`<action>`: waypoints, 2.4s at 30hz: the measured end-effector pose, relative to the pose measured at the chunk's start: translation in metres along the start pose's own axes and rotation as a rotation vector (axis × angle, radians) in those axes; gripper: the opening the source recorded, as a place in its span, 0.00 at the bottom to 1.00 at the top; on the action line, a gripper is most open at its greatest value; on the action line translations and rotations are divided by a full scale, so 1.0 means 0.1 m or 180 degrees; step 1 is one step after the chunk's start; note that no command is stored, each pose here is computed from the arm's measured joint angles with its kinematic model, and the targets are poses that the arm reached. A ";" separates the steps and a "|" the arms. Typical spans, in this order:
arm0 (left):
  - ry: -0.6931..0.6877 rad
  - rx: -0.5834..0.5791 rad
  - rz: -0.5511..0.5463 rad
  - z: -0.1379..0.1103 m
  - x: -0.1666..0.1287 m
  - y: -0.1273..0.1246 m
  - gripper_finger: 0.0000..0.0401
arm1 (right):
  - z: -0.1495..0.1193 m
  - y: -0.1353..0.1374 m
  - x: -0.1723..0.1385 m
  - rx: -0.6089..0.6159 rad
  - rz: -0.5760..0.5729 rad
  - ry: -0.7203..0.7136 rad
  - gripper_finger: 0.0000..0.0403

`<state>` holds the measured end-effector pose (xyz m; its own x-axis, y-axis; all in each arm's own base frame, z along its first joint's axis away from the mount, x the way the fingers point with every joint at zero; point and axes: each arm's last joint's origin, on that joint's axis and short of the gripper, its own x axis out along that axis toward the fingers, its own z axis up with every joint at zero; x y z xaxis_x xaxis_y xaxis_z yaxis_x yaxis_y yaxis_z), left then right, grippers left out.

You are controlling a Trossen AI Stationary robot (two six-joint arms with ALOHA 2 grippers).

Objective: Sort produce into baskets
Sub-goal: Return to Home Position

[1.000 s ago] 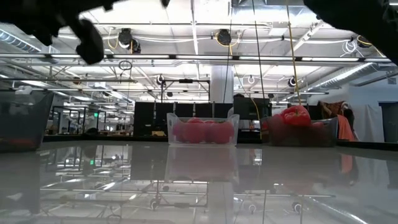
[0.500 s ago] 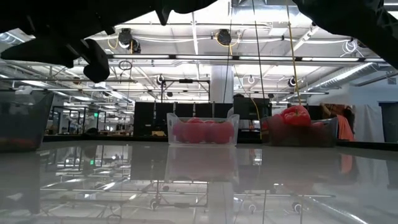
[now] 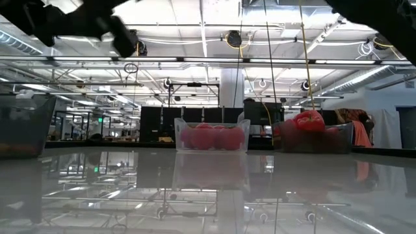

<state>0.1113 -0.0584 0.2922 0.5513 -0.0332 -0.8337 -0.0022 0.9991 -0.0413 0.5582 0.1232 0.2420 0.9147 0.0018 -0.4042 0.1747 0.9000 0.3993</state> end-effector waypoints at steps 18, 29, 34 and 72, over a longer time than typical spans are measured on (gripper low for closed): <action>-0.1200 0.0614 -0.0708 0.60 0.13 -0.08 0.46 | 0.69 0.24 -1.89 -0.0046 -0.0935 0.0969 0.12; -0.2147 0.0248 -0.0430 1.01 -0.06 0.41 0.46 | 0.75 0.14 -2.84 -0.0772 -0.1784 0.1198 0.01; -0.2451 0.0235 -0.0227 1.01 -0.29 0.53 0.46 | 0.76 -0.05 -3.39 -0.1028 -0.1926 0.1005 0.00; -0.3673 -0.1572 -0.0020 -0.49 0.59 0.84 0.45 | -1.81 -2.25 -3.61 0.0732 -0.0149 -0.0873 0.00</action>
<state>0.1027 0.0220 0.2128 0.9597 0.2521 0.1241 -0.1712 0.8750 -0.4529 0.1231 -0.0009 0.1493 0.9620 -0.1822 -0.2031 0.2677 0.7748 0.5727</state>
